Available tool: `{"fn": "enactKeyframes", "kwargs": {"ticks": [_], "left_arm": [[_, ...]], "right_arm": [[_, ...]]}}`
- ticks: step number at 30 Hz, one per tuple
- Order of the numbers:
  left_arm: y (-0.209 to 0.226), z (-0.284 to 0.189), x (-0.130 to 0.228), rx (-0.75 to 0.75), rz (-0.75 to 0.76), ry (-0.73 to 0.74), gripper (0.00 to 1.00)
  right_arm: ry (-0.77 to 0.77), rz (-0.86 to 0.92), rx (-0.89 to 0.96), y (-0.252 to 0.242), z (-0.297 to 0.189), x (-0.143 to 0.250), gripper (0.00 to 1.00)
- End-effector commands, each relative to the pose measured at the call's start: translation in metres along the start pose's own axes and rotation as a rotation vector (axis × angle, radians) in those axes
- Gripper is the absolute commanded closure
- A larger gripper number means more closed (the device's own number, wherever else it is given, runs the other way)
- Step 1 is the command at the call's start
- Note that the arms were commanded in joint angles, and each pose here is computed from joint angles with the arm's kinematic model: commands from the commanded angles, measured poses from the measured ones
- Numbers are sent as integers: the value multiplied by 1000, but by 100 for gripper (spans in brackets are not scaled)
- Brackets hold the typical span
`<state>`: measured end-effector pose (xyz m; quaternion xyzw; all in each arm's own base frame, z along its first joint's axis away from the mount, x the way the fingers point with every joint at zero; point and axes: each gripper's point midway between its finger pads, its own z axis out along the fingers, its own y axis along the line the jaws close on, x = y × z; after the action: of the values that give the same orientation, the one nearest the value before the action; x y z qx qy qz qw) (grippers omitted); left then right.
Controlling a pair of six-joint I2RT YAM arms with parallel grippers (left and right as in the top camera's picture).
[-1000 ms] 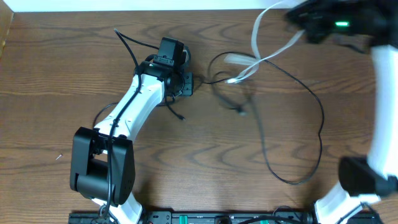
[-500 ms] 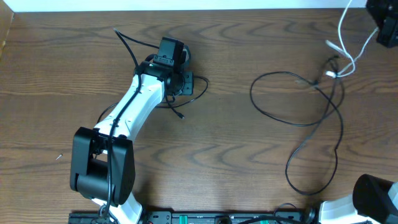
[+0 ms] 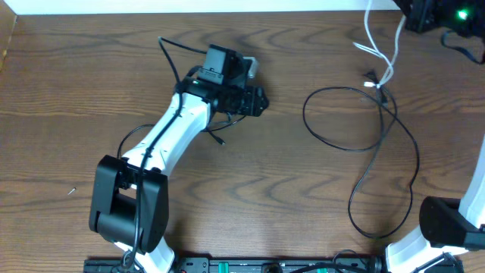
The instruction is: Untangle cables
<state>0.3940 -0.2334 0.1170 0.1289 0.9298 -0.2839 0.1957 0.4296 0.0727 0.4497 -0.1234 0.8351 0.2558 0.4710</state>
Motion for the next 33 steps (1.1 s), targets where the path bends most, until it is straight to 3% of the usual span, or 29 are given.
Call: {"fn": "enactKeyframes", "kwargs": {"ticks": [1, 16, 22, 27, 28, 33], "left_arm": [[-31, 2, 0, 77, 11, -9, 41], [-138, 25, -30, 290, 37, -282, 34], [-178, 23, -43, 288, 90, -440, 25], [-193, 42, -38, 279, 79, -485, 16], [-196, 47, -38, 292, 80, -492, 9], [-206, 71, -41, 360, 46, -529, 7]], "right_arm": [[-51, 99, -3, 9, 0, -14, 99], [-106, 165, 0, 31, 15, -29, 99], [-92, 155, -14, 43, 20, -25, 99], [-78, 152, -27, 50, 23, -22, 99], [-73, 153, -29, 52, 23, -21, 99], [-53, 156, -33, 54, 25, -16, 99]]}}
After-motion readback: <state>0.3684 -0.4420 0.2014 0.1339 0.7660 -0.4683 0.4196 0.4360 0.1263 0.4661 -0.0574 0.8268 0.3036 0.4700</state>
